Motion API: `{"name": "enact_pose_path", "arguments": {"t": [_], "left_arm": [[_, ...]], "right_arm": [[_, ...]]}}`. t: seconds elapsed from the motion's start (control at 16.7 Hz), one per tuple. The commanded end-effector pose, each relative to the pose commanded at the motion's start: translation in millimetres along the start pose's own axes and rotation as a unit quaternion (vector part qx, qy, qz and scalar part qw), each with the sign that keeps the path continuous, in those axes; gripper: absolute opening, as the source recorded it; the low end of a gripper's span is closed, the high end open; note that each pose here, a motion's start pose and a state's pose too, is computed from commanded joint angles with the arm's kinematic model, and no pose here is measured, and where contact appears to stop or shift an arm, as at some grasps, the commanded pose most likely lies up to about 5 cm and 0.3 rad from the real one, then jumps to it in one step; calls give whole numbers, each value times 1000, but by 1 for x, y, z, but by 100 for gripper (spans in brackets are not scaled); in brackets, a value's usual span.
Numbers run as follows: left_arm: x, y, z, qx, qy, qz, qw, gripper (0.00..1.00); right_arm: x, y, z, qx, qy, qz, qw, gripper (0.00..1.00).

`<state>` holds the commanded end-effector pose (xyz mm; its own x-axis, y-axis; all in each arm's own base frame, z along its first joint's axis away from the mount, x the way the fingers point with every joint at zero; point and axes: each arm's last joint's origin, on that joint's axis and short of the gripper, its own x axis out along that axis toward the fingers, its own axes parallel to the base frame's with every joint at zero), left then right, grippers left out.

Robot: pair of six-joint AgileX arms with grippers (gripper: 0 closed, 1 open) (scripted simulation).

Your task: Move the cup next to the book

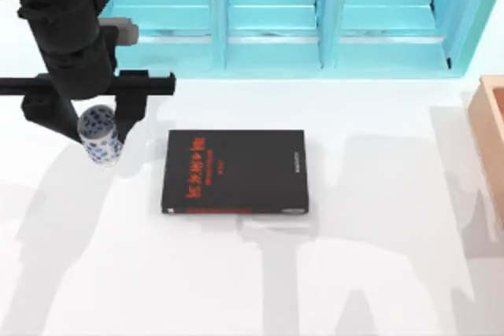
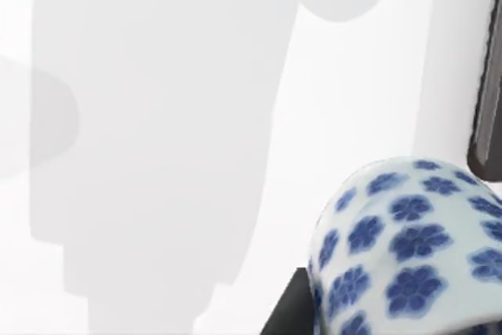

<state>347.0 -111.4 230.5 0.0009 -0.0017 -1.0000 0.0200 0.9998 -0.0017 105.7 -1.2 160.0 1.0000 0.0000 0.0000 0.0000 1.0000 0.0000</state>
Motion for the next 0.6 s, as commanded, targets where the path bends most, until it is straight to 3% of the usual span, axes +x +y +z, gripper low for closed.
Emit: {"name": "enact_pose_path", "arguments": {"t": [0.3,0.6], "left_arm": [[7,2,1,-3,5,1,1000,0],[50,0,2,-1,-4,-2,1000,0]], "right_arm": [[0,0,0,0,0,0,1000,100],[0,0,0,0,0,0,1000,100]]}}
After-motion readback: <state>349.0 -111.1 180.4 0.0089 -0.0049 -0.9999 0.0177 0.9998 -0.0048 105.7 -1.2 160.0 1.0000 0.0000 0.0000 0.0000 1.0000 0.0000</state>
